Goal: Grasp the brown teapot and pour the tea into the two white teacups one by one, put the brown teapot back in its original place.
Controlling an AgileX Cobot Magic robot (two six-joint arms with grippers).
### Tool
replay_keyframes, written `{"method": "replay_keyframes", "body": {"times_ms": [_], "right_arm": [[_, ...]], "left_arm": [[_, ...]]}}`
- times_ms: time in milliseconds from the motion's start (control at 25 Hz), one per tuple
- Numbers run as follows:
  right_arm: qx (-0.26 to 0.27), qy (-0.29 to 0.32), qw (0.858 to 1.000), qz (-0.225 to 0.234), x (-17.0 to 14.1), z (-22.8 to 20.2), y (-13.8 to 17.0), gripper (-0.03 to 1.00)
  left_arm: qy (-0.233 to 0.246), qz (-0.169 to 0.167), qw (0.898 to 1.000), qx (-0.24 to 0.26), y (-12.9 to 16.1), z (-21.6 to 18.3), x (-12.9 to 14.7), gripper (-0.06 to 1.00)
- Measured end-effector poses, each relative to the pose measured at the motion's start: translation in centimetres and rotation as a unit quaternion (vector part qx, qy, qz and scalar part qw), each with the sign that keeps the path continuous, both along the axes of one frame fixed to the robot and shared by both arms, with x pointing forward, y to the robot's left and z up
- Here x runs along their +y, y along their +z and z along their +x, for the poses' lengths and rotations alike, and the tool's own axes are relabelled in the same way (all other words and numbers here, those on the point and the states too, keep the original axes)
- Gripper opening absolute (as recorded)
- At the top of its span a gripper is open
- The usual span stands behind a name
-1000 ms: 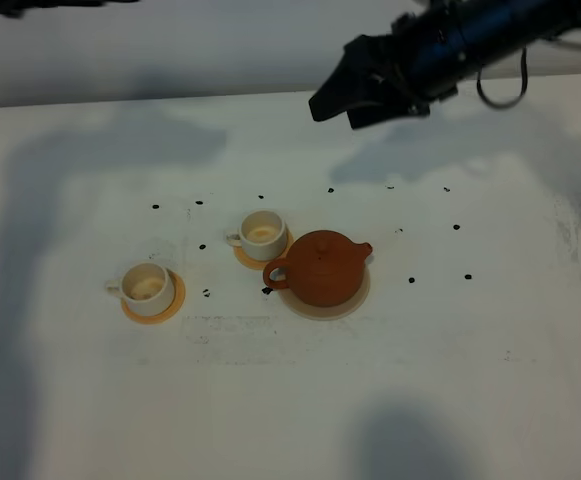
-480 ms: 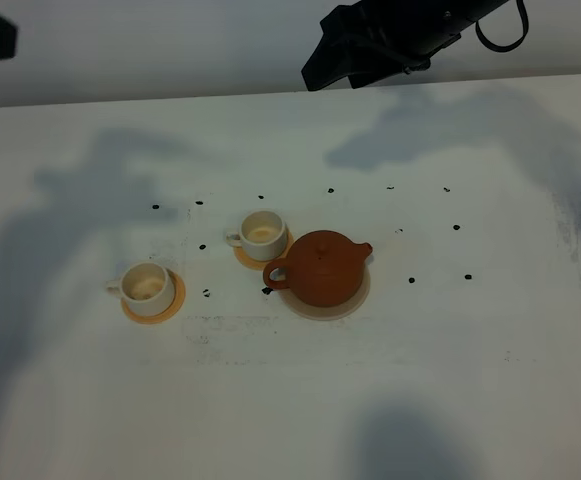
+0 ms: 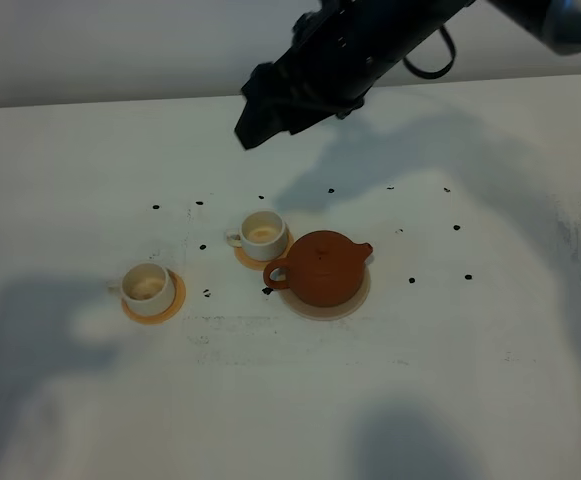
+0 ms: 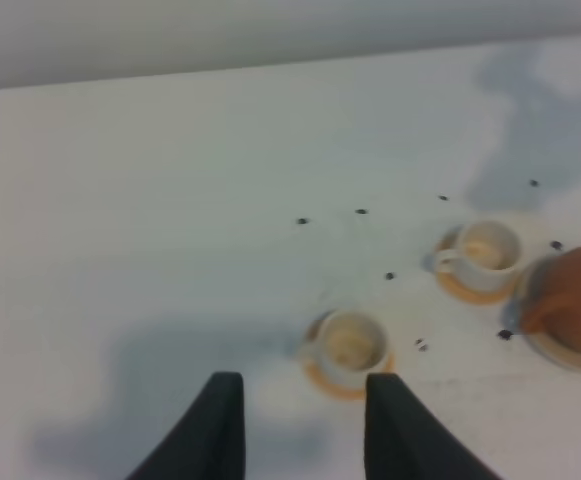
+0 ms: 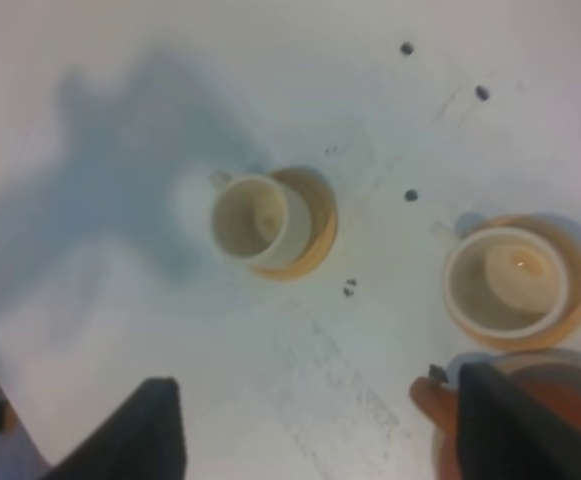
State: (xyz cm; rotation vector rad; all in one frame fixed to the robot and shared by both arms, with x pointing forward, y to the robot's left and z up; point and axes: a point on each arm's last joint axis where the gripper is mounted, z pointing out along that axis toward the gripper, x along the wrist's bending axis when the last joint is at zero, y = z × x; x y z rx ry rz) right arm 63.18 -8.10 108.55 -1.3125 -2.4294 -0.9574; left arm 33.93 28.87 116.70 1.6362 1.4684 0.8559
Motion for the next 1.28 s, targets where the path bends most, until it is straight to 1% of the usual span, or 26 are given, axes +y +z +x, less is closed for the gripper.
{"method": "replay_keyframes", "body": {"times_ms": [160, 240, 360, 480, 600, 720, 760, 800, 960, 1120, 1280], "right_arm": [[-0.001, 0.016, 1.000, -0.017, 1.5, -0.9, -0.2, 0.56], [-0.002, 0.019, 1.000, -0.025, 2.0, -1.3, -0.3, 0.56], [-0.003, 0.023, 0.999, -0.034, 2.5, -1.6, -0.4, 0.56], [-0.001, 0.024, 0.999, -0.035, 2.9, -1.8, -0.4, 0.56], [0.000, 0.033, 0.999, -0.037, 3.8, -2.5, -0.4, 0.56], [0.001, 0.051, 0.998, -0.039, 5.3, -3.6, -0.4, 0.56], [0.001, 0.055, 0.998, -0.042, 5.7, -3.9, -0.5, 0.56], [0.001, 0.059, 0.997, -0.046, 6.2, -4.2, -0.5, 0.56], [0.003, 0.073, 0.995, -0.061, 7.4, -4.9, -1.4, 0.56], [0.009, 0.077, 0.995, -0.067, 7.8, -4.9, -2.2, 0.56], [-0.001, 0.076, 0.994, -0.083, 7.5, -4.7, -2.3, 0.56]], "left_arm": [[0.049, -0.008, 0.999, -0.017, -2.2, -4.6, 1.5, 0.30], [0.067, -0.010, 0.998, -0.017, -3.4, -6.4, 2.0, 0.30], [0.084, -0.010, 0.996, -0.017, -5.5, -8.5, 2.6, 0.30], [0.088, -0.014, 0.996, -0.017, -7.3, -9.7, 2.8, 0.30], [0.084, -0.037, 0.996, -0.020, -8.7, -10.3, 2.7, 0.30], [0.072, -0.055, 0.996, 0.005, -10.4, -10.0, 2.2, 0.30], [0.067, -0.055, 0.996, 0.013, -10.9, -9.8, 2.1, 0.30], [0.062, -0.053, 0.996, 0.022, -11.4, -9.7, 2.0, 0.30], [0.036, -0.025, 0.998, 0.038, -12.6, -9.3, 1.7, 0.30], [0.003, -0.011, 1.000, 0.028, -12.7, -9.5, 1.4, 0.30], [-0.003, -0.010, 1.000, 0.008, -12.7, -10.1, 1.4, 0.30]]}}
